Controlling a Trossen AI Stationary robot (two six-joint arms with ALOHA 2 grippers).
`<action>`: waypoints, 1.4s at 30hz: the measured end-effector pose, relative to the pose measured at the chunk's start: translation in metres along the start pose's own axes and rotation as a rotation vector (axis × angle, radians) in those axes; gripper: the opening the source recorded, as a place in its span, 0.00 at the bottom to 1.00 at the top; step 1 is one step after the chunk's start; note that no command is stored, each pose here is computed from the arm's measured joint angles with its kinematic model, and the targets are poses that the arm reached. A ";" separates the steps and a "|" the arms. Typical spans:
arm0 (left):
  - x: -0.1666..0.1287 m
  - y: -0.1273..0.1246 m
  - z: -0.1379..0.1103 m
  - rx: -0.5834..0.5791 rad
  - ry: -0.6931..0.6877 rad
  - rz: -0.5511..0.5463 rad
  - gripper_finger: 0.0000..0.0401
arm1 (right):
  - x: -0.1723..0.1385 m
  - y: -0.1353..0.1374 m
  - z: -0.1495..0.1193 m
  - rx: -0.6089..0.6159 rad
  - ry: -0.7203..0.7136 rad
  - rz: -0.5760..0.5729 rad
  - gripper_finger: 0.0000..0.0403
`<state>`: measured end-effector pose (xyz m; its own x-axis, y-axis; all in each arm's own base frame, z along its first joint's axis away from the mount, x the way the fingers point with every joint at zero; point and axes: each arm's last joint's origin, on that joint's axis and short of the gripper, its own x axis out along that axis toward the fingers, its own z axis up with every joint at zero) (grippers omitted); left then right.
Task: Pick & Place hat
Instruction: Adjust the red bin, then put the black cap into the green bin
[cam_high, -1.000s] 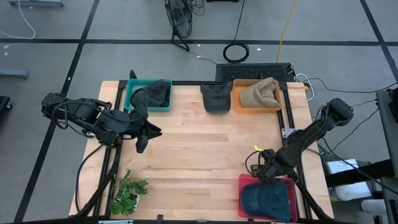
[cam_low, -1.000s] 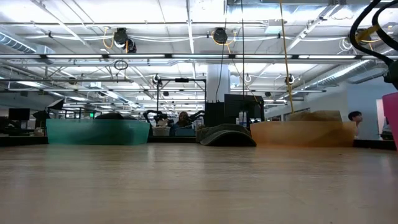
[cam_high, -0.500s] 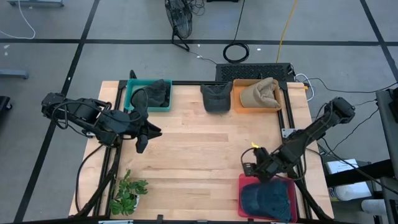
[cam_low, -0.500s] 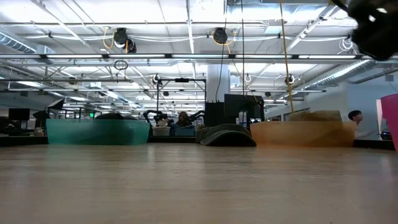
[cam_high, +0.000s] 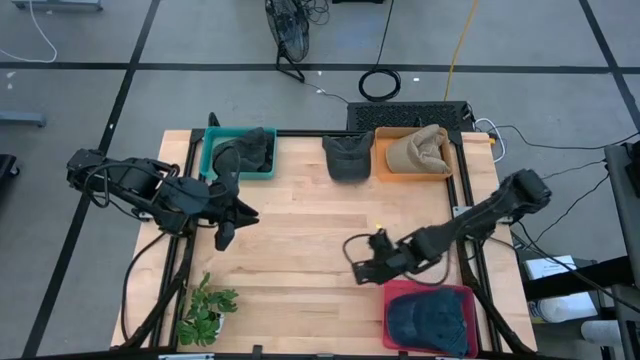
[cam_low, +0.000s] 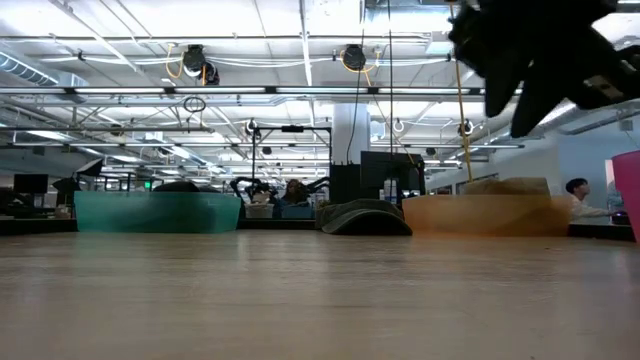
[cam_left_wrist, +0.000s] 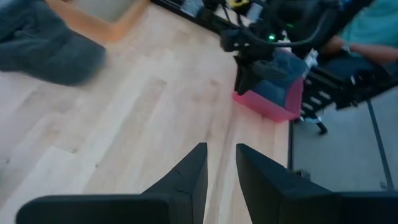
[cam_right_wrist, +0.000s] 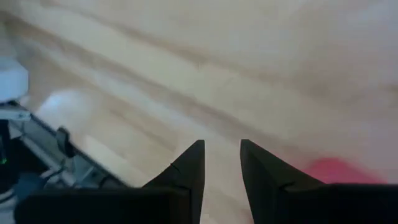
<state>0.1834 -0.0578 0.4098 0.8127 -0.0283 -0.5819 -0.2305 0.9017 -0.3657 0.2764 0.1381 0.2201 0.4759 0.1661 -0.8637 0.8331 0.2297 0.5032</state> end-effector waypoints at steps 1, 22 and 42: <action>0.000 0.000 -0.001 0.007 0.012 -0.008 0.23 | 0.007 0.005 -0.001 0.008 0.027 0.000 0.21; 0.000 0.002 -0.008 0.125 0.127 -0.050 0.23 | 0.056 0.000 -0.057 0.241 0.407 -0.304 0.21; 0.001 0.006 -0.002 0.059 0.066 0.001 0.23 | 0.003 -0.002 -0.045 0.173 0.189 -0.217 0.21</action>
<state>0.1819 -0.0529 0.4057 0.7751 -0.0539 -0.6296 -0.1977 0.9256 -0.3227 0.2635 0.1813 0.2178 0.2347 0.3098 -0.9214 0.9525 0.1160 0.2816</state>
